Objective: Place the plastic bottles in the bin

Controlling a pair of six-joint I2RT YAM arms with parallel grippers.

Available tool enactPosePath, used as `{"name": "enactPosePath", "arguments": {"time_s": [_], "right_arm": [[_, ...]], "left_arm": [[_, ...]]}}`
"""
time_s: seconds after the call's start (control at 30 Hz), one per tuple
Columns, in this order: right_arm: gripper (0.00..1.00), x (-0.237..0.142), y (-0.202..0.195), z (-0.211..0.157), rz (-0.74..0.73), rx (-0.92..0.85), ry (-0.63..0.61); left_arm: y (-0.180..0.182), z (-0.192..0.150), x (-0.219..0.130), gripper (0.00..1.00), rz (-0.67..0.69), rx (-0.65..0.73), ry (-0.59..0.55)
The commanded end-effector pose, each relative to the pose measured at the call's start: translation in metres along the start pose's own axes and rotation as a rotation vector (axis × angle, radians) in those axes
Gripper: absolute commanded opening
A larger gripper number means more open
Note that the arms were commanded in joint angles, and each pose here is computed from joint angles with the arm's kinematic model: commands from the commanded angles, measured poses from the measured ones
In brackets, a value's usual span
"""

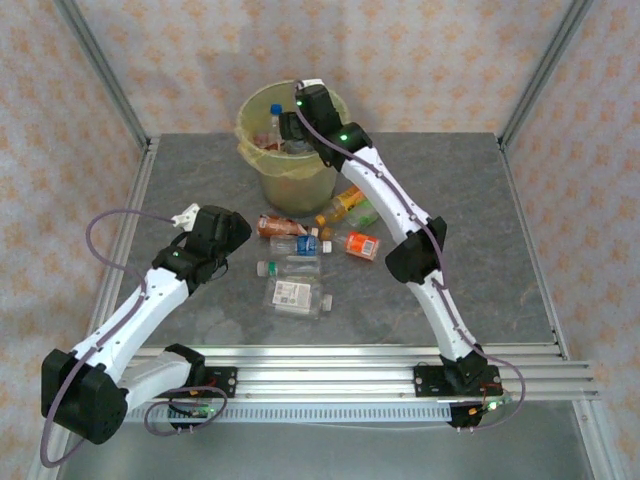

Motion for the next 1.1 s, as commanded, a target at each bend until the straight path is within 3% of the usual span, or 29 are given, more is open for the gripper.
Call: {"name": "enactPosePath", "arguments": {"time_s": [0.0, 0.27, 0.4, 0.53, 0.67, 0.8, 1.07], "right_arm": [[0.84, -0.062, -0.022, 0.053, -0.047, 0.012, -0.130], [0.93, -0.106, -0.029, 0.071, -0.006, 0.033, -0.143], [0.99, -0.125, -0.035, 0.067, -0.017, 0.041, -0.100], [0.99, -0.142, -0.044, 0.053, -0.051, 0.053, -0.019], [0.99, -0.154, -0.051, 0.025, -0.075, 0.072, 0.062], [0.99, -0.177, -0.059, -0.011, -0.057, 0.113, 0.057], [0.99, -0.217, -0.054, -0.125, 0.096, 0.075, 0.168]], "left_arm": [[-0.003, 0.005, -0.001, 1.00, 0.009, 0.016, -0.014], [-0.006, -0.008, 0.017, 1.00, -0.001, 0.018, 0.044], [-0.010, -0.017, 0.027, 1.00, -0.018, 0.009, 0.097], [-0.005, -0.025, 0.032, 1.00, 0.000, -0.002, 0.142], [0.005, -0.034, 0.029, 1.00, 0.005, -0.029, 0.188], [0.022, -0.043, 0.022, 1.00, 0.031, -0.049, 0.229], [0.041, -0.039, 0.005, 1.00, 0.070, -0.066, 0.193]]}}
Point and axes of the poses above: each hand's point on the last joint's axis, 136 mm out from that joint toward the fingers, its own x axis out along the fingers, its own y axis along the line the jaws close on, z = x × y, the point moved 6 cm from there along -x, back along the fingers, and after that the axes turned 9 degrees about -x, right-handed, at the moved point
